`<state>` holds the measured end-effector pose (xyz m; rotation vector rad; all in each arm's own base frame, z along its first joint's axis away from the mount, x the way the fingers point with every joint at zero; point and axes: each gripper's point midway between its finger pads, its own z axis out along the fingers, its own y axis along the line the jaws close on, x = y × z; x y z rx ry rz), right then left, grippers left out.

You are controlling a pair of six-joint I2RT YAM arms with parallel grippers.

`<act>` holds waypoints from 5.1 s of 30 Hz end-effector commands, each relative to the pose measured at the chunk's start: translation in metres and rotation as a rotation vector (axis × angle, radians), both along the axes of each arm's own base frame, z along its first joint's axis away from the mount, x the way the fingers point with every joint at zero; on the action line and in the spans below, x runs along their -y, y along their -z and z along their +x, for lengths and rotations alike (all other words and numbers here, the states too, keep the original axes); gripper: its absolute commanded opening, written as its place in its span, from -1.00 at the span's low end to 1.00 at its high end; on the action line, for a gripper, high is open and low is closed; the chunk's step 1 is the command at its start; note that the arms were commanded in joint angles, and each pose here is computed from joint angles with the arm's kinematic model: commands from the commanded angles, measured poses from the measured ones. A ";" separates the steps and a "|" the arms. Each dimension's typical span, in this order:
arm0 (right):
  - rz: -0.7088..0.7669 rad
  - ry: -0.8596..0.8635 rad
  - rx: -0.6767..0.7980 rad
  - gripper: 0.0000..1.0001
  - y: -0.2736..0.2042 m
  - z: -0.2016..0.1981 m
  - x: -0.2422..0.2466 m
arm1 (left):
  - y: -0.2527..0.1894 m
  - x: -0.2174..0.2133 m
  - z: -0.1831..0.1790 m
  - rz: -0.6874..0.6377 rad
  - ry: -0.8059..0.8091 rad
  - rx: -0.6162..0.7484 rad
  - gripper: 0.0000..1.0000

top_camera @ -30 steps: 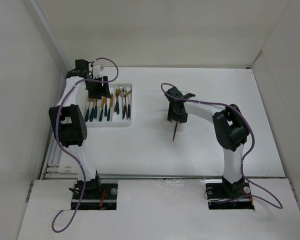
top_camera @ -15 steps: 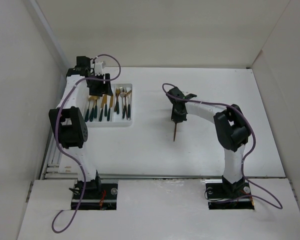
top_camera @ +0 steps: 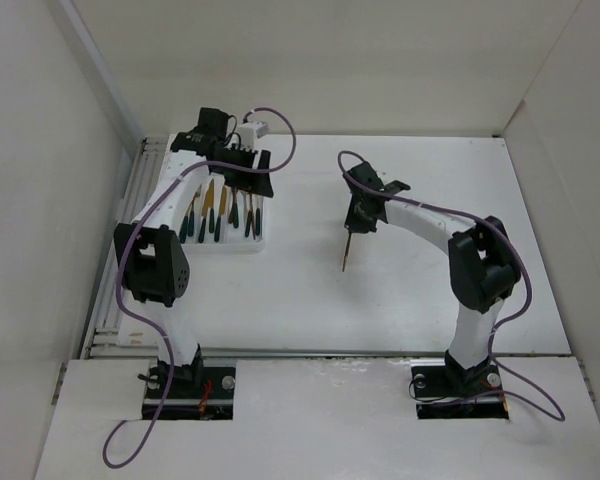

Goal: Sort the eating utensils into containers

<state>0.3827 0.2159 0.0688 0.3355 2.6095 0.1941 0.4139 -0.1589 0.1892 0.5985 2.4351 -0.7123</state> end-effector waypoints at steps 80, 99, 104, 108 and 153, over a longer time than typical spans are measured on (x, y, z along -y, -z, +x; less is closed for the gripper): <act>0.279 0.209 0.477 -0.53 -0.195 0.023 0.088 | 0.124 0.096 0.017 0.168 0.044 -0.053 -1.00; 0.286 0.215 0.476 -0.58 -0.195 0.021 0.089 | 0.055 0.091 0.042 0.051 -0.036 0.068 -1.00; 0.286 0.215 0.476 -0.58 -0.195 0.021 0.089 | -0.003 0.036 0.071 0.060 -0.191 0.180 -1.00; 0.289 0.222 0.468 -0.58 -0.189 0.020 0.089 | -0.036 -0.061 0.088 0.160 -0.446 0.257 -1.00; 0.012 0.422 0.677 0.37 -0.250 0.034 0.245 | -0.109 -0.350 0.006 0.466 -1.262 0.433 0.22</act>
